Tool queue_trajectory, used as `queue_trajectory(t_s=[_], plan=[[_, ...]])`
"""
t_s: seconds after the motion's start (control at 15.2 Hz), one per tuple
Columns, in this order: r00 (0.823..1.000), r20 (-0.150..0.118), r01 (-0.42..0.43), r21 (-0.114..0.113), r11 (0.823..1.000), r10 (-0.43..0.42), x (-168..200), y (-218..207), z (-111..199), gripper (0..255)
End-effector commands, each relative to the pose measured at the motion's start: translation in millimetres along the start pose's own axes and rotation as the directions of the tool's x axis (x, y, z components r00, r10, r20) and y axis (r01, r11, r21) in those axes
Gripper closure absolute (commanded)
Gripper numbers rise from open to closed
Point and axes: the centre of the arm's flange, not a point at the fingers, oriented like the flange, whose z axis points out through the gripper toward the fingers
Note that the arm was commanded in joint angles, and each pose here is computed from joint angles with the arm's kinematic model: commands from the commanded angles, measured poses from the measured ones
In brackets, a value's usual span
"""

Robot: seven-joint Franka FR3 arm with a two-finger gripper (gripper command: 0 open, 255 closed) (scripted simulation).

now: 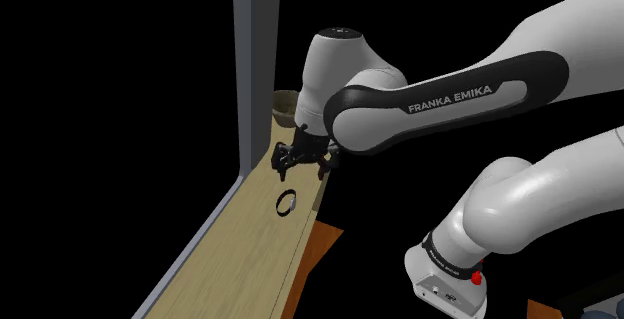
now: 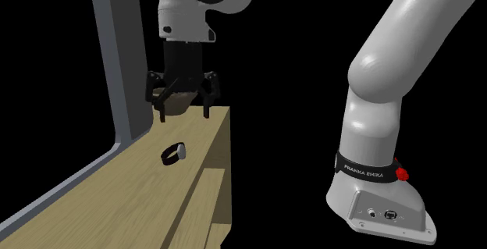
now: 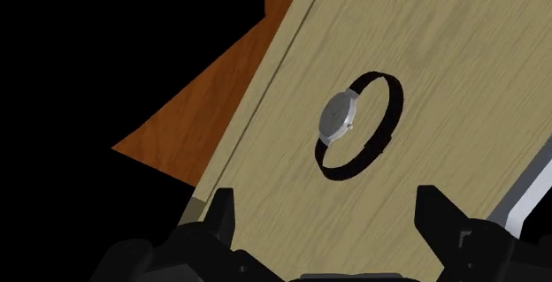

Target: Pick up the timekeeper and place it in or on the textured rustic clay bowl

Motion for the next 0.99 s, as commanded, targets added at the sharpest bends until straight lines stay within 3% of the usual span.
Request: queue_trajectory(t_s=[0.0, 0.46, 0.92], plan=[[1.0, 0.003, -0.023, 0.006, 1.0, 0.023, -2, -6, 16, 0], [1.0, 0.003, -0.023, 0.006, 1.0, 0.023, -2, -6, 50, 0], [1.0, 0.003, -0.023, 0.005, 1.0, 0.023, -2, -6, 50, 0]])
